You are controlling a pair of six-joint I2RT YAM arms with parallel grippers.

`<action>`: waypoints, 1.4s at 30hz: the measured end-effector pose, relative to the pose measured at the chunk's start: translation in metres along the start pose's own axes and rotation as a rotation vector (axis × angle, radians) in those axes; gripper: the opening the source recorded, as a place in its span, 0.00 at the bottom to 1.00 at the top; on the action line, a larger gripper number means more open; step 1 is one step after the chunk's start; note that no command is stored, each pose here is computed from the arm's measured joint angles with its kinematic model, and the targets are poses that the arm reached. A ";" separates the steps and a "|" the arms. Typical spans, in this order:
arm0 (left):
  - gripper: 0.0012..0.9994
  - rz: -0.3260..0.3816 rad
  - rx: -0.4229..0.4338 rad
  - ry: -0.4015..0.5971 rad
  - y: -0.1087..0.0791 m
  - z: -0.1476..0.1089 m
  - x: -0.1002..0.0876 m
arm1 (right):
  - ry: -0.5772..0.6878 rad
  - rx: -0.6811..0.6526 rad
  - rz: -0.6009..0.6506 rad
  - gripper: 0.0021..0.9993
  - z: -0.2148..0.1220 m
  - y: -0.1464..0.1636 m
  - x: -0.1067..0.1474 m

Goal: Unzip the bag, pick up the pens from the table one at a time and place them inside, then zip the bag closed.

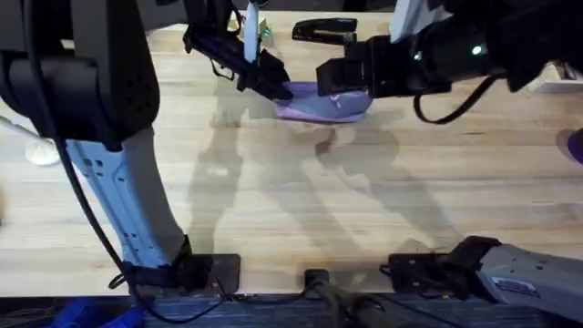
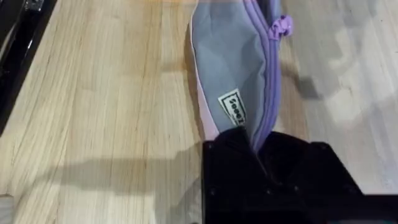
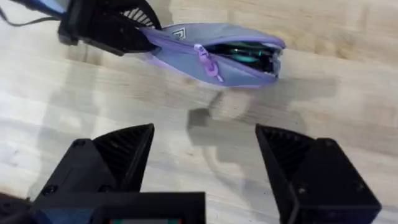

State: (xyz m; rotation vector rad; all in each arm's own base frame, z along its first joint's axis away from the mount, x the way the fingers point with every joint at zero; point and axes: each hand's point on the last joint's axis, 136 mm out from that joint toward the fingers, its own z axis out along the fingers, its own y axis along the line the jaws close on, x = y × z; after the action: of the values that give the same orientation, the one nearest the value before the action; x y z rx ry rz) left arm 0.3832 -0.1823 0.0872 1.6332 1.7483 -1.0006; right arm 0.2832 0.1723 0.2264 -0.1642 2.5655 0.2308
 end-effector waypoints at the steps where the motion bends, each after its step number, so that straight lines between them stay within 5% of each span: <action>1: 0.04 0.000 0.000 0.000 0.000 0.000 0.000 | -0.001 0.005 0.009 1.00 0.003 0.000 0.001; 13: 0.04 0.000 0.000 0.000 0.000 0.000 0.000 | -0.077 0.004 0.109 1.00 0.044 0.000 0.004; 22: 0.04 0.000 0.000 0.000 0.000 0.000 0.000 | 0.007 0.054 0.097 1.00 0.087 -0.001 0.020; 31: 0.04 0.000 0.000 0.000 0.000 0.000 0.000 | -0.017 0.043 0.101 0.98 0.119 0.009 0.010; 42: 0.04 0.003 -0.002 0.000 0.001 0.000 0.000 | -0.067 0.154 0.102 0.65 0.132 -0.008 0.003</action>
State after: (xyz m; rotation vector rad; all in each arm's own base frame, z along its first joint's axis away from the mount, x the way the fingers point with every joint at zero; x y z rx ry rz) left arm 0.3839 -0.1823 0.0872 1.6338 1.7462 -0.9971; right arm 0.3504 0.1904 0.1145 0.0316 2.5146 0.0746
